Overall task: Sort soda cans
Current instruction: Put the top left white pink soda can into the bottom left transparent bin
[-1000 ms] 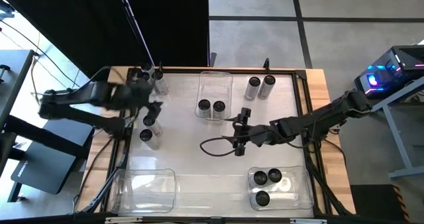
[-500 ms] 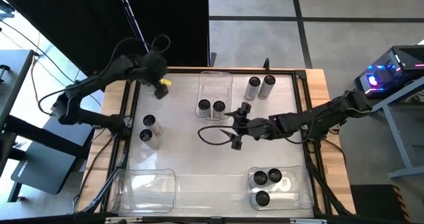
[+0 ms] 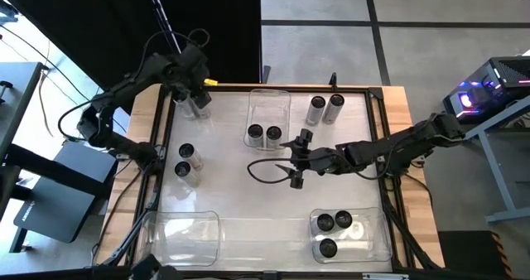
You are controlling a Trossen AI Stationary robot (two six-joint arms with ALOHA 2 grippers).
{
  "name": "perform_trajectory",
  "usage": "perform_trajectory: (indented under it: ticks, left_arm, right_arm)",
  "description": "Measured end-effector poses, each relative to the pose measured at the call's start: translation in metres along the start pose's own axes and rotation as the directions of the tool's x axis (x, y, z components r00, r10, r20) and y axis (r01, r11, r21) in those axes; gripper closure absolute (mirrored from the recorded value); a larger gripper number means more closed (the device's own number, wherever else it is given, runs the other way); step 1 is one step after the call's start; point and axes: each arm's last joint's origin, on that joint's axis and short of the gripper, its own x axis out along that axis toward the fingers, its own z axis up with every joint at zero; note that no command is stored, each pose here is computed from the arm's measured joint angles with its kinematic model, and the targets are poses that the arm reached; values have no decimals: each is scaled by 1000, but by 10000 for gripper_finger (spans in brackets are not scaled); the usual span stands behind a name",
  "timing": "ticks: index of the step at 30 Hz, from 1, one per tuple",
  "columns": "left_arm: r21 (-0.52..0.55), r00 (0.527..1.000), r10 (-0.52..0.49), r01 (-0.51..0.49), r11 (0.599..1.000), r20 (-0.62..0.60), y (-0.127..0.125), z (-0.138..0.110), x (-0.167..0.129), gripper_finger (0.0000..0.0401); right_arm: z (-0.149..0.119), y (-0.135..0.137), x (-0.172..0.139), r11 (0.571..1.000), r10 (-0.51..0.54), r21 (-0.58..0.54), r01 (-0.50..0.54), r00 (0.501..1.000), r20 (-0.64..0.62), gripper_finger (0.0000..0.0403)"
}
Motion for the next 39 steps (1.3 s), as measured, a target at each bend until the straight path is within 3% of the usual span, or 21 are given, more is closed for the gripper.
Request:
perform_trajectory:
  ticks: [5,13,25,39]
  left_arm:
    - [87,997,-13,20,996,-82,2,-3,8,66]
    - [168,996,1,15,986,-91,2,3,16,66]
    - [215,983,34,6,976,-181,1,13,45,66]
    - [230,982,25,18,973,-186,-13,11,37,66]
  right_arm:
    - [0,0,0,1000,1,16,-1,1000,0,100]
    - [0,0,0,998,1,63,-1,1000,1,100]
    - [0,0,0,998,0,63,-1,1000,1,100]
    - [0,0,0,998,0,60,0,1000,1,100]
